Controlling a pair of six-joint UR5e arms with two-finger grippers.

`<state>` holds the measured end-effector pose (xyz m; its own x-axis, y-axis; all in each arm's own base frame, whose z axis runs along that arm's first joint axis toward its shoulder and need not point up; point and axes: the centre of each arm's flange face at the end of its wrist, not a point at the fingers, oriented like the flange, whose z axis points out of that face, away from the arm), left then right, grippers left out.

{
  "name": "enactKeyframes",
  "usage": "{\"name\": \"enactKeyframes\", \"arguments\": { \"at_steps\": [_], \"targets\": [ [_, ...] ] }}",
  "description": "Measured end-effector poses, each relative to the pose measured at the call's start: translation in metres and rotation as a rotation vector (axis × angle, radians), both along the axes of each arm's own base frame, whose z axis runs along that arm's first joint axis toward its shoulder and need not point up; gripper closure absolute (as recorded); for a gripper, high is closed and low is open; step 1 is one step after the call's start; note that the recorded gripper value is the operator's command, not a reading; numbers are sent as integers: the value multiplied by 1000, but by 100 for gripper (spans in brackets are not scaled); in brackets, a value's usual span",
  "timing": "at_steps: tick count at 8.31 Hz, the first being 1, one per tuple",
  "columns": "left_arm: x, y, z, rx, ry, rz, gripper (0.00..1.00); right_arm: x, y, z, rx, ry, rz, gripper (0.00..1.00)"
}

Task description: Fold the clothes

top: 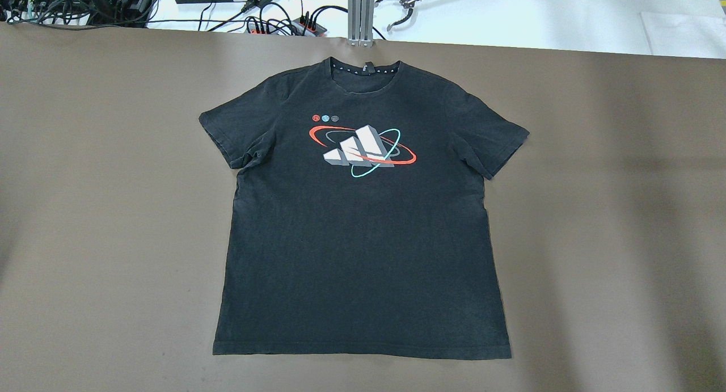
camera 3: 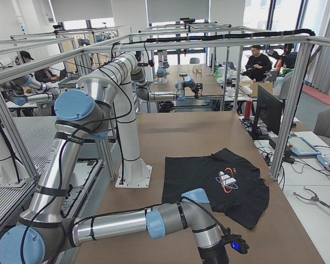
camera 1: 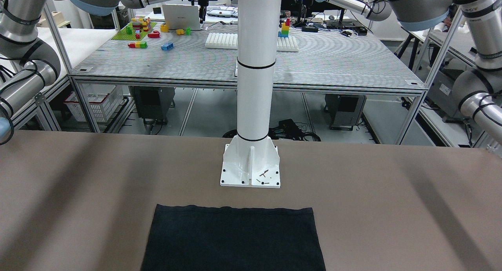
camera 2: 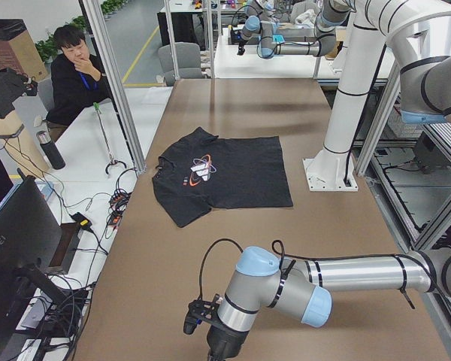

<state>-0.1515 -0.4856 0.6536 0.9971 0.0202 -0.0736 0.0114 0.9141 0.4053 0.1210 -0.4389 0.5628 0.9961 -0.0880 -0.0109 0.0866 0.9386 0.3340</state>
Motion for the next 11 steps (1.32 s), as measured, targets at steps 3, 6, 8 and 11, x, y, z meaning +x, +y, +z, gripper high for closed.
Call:
{"name": "enactKeyframes", "arguments": {
  "at_steps": [3, 6, 8, 11],
  "targets": [
    [1, -17, -24, 85, 13, 4, 6, -8, -8, -14, 23, -100, 46, 6],
    [12, -25, -38, 167, 98, 56, 7, -16, -8, -17, 77, -148, 71, 12],
    [39, -62, -60, 206, 175, 136, 6, -50, -42, -33, 120, -170, 13, 6],
    [101, -150, -87, 207, 325, 251, 5, -136, -105, -56, 140, -269, -116, 6]
  ]
}}
